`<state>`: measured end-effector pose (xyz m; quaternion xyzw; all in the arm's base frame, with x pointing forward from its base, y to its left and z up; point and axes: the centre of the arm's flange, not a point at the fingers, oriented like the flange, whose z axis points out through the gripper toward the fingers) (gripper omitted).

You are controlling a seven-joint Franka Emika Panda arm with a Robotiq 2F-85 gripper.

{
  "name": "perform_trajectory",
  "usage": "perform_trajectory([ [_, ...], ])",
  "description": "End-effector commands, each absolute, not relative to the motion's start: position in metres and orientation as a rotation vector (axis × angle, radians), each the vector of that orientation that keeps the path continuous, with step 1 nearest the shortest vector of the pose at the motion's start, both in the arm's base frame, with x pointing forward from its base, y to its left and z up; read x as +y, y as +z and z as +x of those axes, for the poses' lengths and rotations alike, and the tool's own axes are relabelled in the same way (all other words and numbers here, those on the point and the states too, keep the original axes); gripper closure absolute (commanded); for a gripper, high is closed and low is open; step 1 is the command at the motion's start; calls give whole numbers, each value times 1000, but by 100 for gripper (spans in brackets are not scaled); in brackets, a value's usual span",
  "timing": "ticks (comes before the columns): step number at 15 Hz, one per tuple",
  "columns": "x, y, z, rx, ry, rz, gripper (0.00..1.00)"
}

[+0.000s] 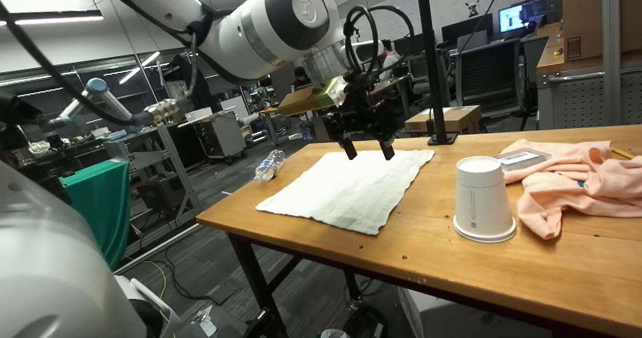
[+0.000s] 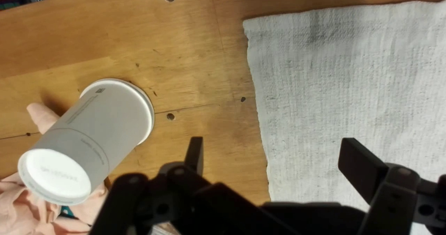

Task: Fold the white cloth

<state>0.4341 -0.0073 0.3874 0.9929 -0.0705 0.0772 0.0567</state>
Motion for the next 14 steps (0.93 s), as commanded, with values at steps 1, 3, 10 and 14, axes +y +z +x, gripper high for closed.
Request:
perform_trajectory([
  [1, -9, 362, 454, -222, 198, 3021, 0],
  [3, -5, 342, 449, -229, 143, 3030, 0],
  [10, 10, 288, 432, -261, -5, 3045, 0],
  [14, 19, 271, 442, -251, -4, 3054, 0],
])
